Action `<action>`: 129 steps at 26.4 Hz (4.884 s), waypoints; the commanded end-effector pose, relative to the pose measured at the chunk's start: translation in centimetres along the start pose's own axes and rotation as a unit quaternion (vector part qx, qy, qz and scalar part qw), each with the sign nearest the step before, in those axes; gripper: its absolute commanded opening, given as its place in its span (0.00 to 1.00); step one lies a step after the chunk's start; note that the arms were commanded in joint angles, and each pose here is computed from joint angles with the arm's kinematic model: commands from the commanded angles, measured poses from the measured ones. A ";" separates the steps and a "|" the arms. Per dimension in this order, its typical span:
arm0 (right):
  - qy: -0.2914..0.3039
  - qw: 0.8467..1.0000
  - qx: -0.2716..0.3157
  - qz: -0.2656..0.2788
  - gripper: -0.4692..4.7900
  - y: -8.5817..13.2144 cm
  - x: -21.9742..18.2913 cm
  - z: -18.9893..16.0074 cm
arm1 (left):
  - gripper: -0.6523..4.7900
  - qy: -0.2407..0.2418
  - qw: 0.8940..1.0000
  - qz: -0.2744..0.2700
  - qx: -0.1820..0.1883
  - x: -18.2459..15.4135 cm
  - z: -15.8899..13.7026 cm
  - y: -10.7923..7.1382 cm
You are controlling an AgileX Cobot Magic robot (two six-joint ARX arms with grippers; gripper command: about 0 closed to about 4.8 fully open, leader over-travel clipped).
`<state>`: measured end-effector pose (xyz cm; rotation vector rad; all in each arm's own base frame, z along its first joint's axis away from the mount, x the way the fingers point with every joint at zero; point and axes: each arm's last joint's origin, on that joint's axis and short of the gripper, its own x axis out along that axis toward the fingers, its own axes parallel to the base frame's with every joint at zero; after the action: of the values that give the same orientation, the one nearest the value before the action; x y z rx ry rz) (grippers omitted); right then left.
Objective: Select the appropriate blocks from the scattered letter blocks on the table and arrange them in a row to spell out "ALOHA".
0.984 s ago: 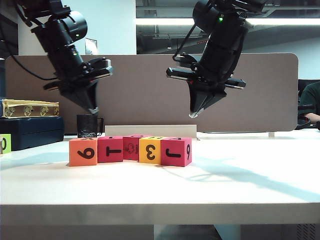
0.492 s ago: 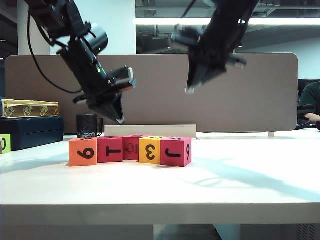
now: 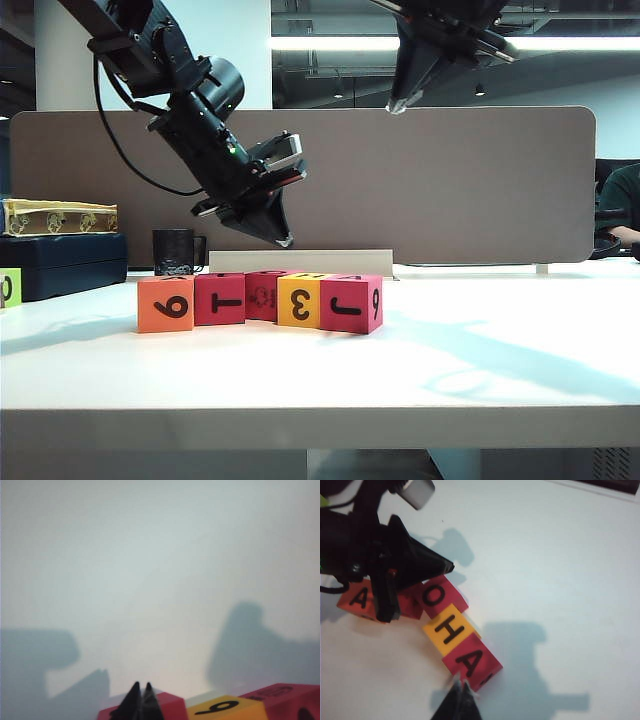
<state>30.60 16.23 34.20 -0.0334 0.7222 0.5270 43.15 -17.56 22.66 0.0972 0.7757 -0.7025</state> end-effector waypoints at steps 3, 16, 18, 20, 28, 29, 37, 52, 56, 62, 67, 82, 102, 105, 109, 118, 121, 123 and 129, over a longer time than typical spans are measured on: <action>0.024 1.000 -0.003 0.002 0.08 0.1 -0.2 -0.4 | 0.11 0.018 1.000 0.016 0.011 1.6 -0.5 -0.3; 0.026 1.000 -0.003 0.002 0.08 0.1 -0.2 -0.5 | 0.11 0.100 0.994 0.030 0.018 1.7 -2.2 -0.4; 0.026 1.000 -0.003 0.002 0.08 0.1 -0.2 -0.5 | 0.11 0.109 0.993 0.029 0.016 1.7 -2.3 -0.5; 0.026 1.000 -0.003 0.002 0.08 0.1 -0.2 -0.5 | 0.11 0.122 0.992 0.027 0.012 1.6 -2.6 -0.5; 0.025 1.000 -0.010 0.002 0.08 0.1 -0.2 -0.5 | 0.11 0.161 0.987 0.020 0.002 1.0 -3.1 -0.9; 0.026 1.000 -0.010 0.002 0.08 0.1 -0.2 -0.5 | 0.11 0.162 0.987 0.019 0.005 0.8 -2.9 -1.3; 0.027 1.000 -0.010 0.002 0.08 0.0 -0.2 -0.5 | 0.11 0.146 0.989 0.020 0.026 0.3 -2.1 -2.7; 0.035 0.999 -0.009 -0.004 0.08 0.0 0.0 -0.7 | 0.11 0.120 0.986 0.104 0.046 -2.0 0.2 -3.0; 0.052 0.999 -0.008 -0.009 0.08 -0.2 1.2 -1.0 | 0.11 0.123 0.978 0.163 0.042 -4.4 1.6 -2.2; 0.106 0.994 -0.004 -0.033 0.08 -1.0 5.3 -2.4 | 0.11 0.193 0.956 0.209 -0.068 -8.1 -0.4 3.2; 0.155 0.987 0.003 -0.040 0.08 -1.7 9.8 -4.3 | 0.11 0.221 0.946 0.216 -0.095 -9.1 -1.4 5.1; 0.176 0.982 0.011 -0.063 0.08 -2.2 11.8 -5.3 | 0.11 0.283 0.936 0.174 -0.116 -5.6 -3.7 6.1; 0.190 0.980 0.012 -0.063 0.08 -2.4 13.4 -6.2 | 0.11 0.257 0.951 0.141 -0.101 -4.5 -3.0 4.7; 0.189 0.980 0.011 -0.066 0.08 -2.4 13.3 -6.1 | 0.11 0.261 0.944 0.180 -0.092 -4.6 -3.0 4.9; 0.185 0.980 0.010 -0.068 0.08 -2.4 13.3 -6.0 | 0.11 0.266 0.933 0.231 -0.077 -4.9 -2.8 5.2; 0.158 0.983 -0.013 -0.094 0.08 -2.2 12.0 -3.7 | 0.11 0.247 0.931 0.259 -0.067 -7.2 -1.5 4.6; 0.139 0.986 -0.014 -0.091 0.08 -2.0 10.7 -2.8 | 0.11 0.231 0.938 0.247 -0.070 -9.1 -0.5 3.8; 0.130 0.987 -0.020 -0.089 0.08 -1.8 10.2 -2.5 | 0.11 0.219 0.941 0.248 -0.069 -10.0 -0.1 3.4; 0.135 0.987 -0.021 -0.084 0.08 -1.6 8.9 -2.2 | 0.11 0.227 0.955 0.171 -0.091 -11.3 -0.2 2.3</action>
<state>35.95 18.45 25.88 -0.2060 0.9628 0.3660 39.46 -9.46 29.77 0.2656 1.1625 -0.2145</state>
